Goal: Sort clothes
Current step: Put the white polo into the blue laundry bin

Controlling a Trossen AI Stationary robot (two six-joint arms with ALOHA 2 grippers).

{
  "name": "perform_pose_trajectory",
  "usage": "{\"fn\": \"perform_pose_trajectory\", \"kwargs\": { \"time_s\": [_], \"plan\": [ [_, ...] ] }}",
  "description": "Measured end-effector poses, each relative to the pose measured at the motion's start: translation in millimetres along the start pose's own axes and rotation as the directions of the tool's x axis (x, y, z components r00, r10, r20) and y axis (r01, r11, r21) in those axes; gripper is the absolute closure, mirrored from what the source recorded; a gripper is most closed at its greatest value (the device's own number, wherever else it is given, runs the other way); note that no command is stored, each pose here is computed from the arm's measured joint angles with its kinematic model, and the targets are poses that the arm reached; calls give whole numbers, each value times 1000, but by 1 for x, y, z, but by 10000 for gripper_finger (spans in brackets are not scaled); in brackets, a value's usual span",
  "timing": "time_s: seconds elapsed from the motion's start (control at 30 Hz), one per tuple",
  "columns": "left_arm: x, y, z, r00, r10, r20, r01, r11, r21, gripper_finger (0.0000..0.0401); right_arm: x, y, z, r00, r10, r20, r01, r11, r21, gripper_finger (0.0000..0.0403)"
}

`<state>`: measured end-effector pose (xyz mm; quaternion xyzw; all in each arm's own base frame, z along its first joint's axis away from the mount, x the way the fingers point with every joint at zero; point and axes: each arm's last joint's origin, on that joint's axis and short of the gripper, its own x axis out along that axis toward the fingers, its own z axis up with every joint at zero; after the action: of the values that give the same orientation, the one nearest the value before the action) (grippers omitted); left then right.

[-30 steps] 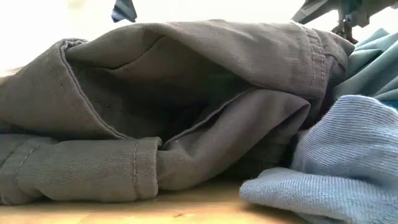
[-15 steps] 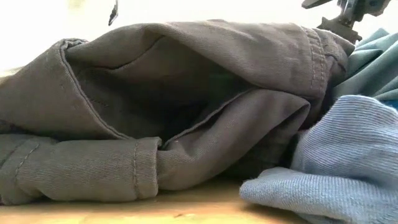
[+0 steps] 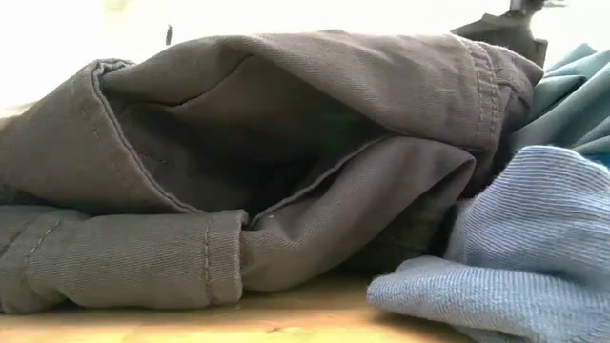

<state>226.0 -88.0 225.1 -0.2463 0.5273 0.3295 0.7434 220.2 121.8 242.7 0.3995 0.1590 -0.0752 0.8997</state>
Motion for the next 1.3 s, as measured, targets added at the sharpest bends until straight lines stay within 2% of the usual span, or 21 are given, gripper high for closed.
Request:
{"fn": "perform_pose_trajectory", "kwargs": {
  "time_s": [0.13,0.27,0.37,0.47,0.5,0.63,0.7,0.77,0.83,0.9,1.07,1.2,1.3],
  "plan": [
    [17,-11,-1,999,45,17,-46,992,119,275,0,6,6,996,38,83,-45,995,90,163],
    [36,-19,-4,995,102,-3,-98,966,239,279,-2,13,9,987,89,133,-110,982,156,163],
    [43,-23,-7,994,107,-38,-91,949,302,312,-4,18,10,979,125,160,-152,973,173,163],
    [39,-29,-10,998,23,-59,-1,936,353,379,-8,23,7,973,138,185,-167,973,158,163],
    [36,-31,-10,998,-20,-65,42,934,356,389,-9,24,6,972,137,190,-166,976,142,163],
    [10,-37,-8,982,-187,-33,188,935,300,395,-14,27,0,970,134,202,-151,986,71,163],
    [-10,-41,-5,952,-303,30,286,924,256,397,-16,28,-2,971,139,196,-150,988,38,163],
    [-36,-45,1,881,-453,139,416,879,231,398,-18,29,-5,971,148,187,-151,988,4,163],
    [-63,-47,9,770,-576,275,530,817,226,398,-20,31,-7,971,158,177,-154,987,-33,163],
    [-87,-45,18,640,-648,412,618,753,226,399,-21,32,-10,972,168,165,-160,985,-62,163],
    [-134,-34,41,338,-637,693,752,626,209,400,-24,37,-10,963,220,156,-206,973,-100,163],
    [-160,-30,56,102,-588,802,807,520,279,400,-26,44,-4,936,314,162,-295,947,-128,163],
    [-173,-27,63,-34,-527,849,823,467,323,400,-28,50,2,904,387,184,-360,919,-163,163]
  ]
}}
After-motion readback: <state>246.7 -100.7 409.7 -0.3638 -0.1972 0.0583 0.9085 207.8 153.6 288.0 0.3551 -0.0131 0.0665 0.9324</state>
